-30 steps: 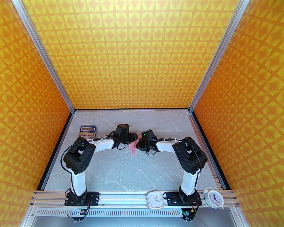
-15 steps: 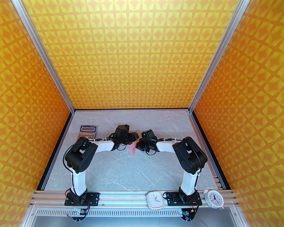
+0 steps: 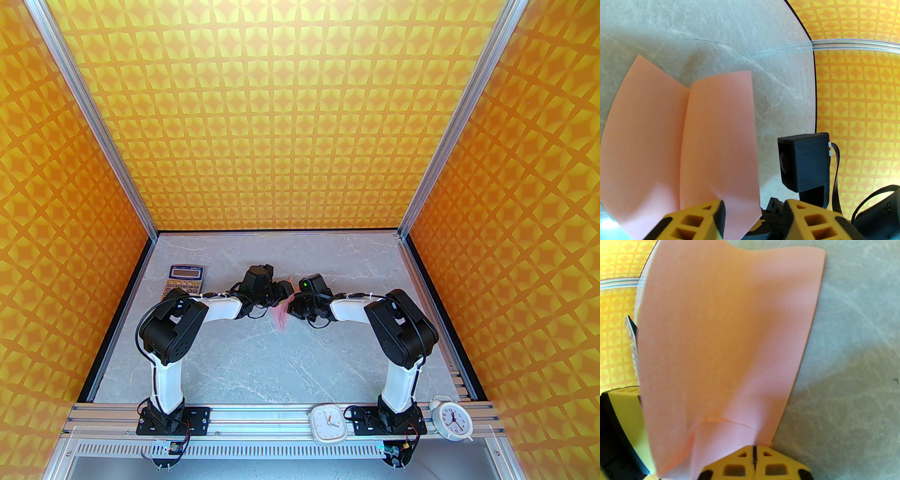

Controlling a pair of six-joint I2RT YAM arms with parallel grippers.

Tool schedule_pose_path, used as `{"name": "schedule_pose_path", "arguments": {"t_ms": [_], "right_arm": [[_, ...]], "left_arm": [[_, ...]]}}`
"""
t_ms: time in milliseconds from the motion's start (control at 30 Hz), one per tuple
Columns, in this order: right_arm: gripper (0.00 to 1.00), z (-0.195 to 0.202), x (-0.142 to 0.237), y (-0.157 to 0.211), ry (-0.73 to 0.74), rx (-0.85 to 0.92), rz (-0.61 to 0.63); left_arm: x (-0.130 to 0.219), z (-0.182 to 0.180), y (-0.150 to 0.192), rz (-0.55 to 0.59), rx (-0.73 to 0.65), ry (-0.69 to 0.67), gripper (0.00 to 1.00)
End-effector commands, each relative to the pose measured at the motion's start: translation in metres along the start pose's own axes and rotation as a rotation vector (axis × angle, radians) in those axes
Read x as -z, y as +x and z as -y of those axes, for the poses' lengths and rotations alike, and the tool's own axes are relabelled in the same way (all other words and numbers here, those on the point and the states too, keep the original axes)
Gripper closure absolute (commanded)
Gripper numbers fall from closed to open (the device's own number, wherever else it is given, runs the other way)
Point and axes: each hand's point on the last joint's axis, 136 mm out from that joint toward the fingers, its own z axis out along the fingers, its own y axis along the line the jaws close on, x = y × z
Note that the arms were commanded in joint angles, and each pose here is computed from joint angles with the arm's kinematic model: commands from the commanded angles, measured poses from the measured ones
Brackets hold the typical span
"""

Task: Fold a paper plane with a square sheet of paper (fold left side to right side)

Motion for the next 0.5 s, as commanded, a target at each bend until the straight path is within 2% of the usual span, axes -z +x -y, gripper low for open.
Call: {"name": "schedule_pose_path", "arguments": {"t_ms": [0,100,467], "right_arm": [[1.00,0.033,0.003,0.016,0.100,-0.034,-0.020],[0.99,0.025,0.008,0.011,0.065,-0.030,0.001],[0.84,0.002,0.036,-0.011,-0.095,-0.034,0.124]], "left_arm": [[-0.002,-0.005,0.002,-0.020,-0.008,-0.013,0.56],[-0.002,-0.005,0.002,-0.021,-0.012,-0.015,0.56],[-0.005,-0.001,0.002,-0.024,-0.017,-0.014,0.56]]}}
